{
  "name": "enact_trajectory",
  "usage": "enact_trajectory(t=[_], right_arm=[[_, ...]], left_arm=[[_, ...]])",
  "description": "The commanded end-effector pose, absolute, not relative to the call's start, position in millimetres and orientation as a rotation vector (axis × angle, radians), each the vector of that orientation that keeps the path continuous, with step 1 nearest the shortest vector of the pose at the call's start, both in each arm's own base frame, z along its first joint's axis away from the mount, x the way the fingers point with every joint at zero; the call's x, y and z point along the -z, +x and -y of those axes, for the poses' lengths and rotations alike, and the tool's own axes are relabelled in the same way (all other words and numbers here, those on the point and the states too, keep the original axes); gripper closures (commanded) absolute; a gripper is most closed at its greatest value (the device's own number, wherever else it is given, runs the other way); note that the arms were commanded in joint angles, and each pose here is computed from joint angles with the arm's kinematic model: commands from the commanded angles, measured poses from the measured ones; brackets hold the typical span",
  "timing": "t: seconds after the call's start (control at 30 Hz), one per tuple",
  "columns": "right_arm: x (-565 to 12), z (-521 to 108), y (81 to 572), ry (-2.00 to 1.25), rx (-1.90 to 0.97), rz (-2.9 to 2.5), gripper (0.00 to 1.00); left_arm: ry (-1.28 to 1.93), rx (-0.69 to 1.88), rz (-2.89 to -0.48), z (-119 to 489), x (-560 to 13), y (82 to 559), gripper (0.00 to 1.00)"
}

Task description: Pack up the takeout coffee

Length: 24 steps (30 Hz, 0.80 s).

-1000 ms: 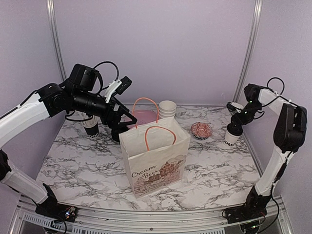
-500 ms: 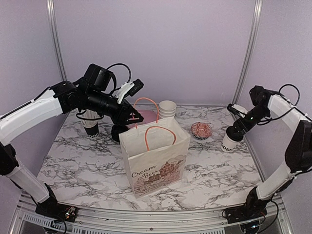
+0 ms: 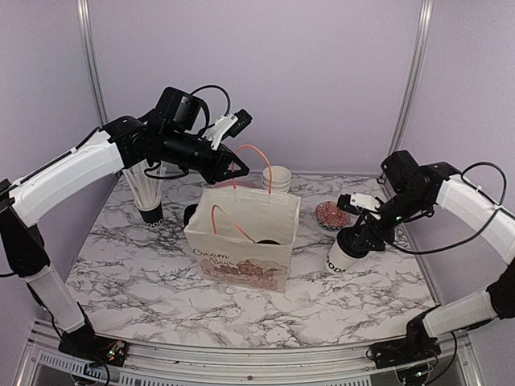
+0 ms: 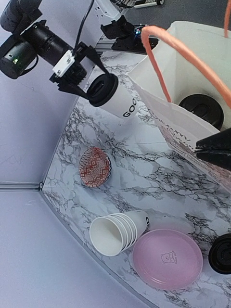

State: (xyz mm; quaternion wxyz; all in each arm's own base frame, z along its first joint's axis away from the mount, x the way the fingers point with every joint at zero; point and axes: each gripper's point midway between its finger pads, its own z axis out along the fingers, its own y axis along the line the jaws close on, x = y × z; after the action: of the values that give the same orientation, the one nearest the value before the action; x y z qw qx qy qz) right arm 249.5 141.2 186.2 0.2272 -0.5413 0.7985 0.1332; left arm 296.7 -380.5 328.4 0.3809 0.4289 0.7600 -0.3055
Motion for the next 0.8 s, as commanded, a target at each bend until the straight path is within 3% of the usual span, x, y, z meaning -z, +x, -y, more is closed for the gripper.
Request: enact_trajectory(t=[0.0, 0.17, 0.23, 0.4, 0.6, 0.77], right_arm=[[-198, -171, 221, -1.646, -0.441, -2.039, 0.46], [-203, -197, 189, -1.788, -0.521, -1.923, 0.46], [-204, -208, 174, -1.852, -0.533, -1.870, 0.46], [-206, -233, 140, -2.012, -0.607, -1.737, 0.47], [-220, -293, 104, -2.147, -0.634, -1.490, 0.46], [-197, -343, 113, -2.215, -0.563, -1.469, 0.46]], left_arm=[[1.053, 0.706, -1.950, 381, -330, 317, 1.00], [0.972, 0.600, -2.008, 372, -317, 341, 0.98], [0.953, 0.578, -2.022, 370, -313, 346, 0.88], [0.901, 0.573, -2.002, 369, -331, 351, 0.45], [0.763, 0.409, -1.896, 316, -396, 341, 0.22], [0.706, 0.346, -1.920, 279, -401, 319, 0.18]])
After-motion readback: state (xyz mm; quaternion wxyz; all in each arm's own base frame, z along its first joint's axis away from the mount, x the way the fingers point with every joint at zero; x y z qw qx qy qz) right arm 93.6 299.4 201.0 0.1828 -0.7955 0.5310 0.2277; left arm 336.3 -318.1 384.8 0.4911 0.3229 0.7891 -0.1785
